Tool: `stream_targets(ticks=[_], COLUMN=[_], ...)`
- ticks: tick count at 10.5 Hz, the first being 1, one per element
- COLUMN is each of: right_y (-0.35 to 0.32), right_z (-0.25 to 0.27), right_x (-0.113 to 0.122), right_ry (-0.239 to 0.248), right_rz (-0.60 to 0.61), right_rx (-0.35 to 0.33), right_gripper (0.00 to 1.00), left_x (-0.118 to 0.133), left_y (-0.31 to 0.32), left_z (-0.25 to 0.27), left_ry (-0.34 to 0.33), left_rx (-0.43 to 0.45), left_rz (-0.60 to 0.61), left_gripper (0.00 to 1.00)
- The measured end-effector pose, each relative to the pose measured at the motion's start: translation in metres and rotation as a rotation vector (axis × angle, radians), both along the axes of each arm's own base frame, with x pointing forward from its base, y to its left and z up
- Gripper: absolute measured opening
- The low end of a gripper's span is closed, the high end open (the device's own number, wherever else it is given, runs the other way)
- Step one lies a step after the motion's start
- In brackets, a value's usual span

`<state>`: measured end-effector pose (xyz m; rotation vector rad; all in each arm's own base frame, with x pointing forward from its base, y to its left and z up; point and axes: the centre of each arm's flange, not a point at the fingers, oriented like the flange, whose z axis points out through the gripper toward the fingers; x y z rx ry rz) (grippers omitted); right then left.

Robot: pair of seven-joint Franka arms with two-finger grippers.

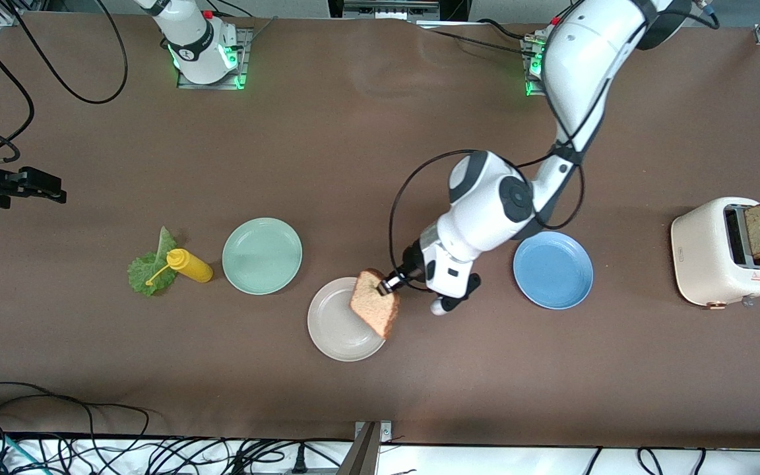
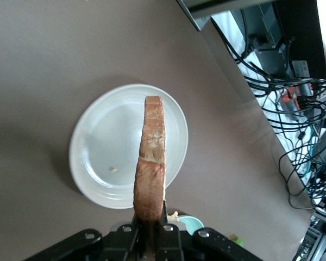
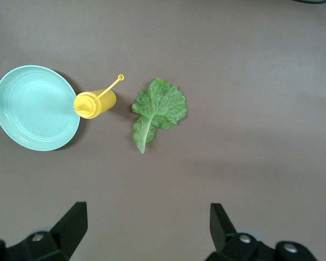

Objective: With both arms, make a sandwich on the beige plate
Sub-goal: 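Carry the bread slice with the left gripper to the beige plate, then lower the bread onto the beige plate and open the left gripper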

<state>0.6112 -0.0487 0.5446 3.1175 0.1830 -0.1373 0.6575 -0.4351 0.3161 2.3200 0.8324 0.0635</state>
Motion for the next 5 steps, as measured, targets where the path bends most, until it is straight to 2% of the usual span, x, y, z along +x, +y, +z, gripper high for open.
stream_targets(ticks=[2, 5], right_y=[0.000, -0.001], right_z=[0.000, 0.000], right_x=[0.000, 0.000], right_ry=[0.000, 0.000], right_rz=[-0.001, -0.001], right_rx=[0.000, 0.000], right_gripper=[1.00, 1.00], left_x=[-0.018, -0.027], left_y=[-0.032, -0.042], left_z=[-0.032, -0.065], left_ry=[-0.046, -0.038], left_rx=[-0.027, -0.021], left_rz=[0.010, 0.013], left_gripper=[0.09, 0.09])
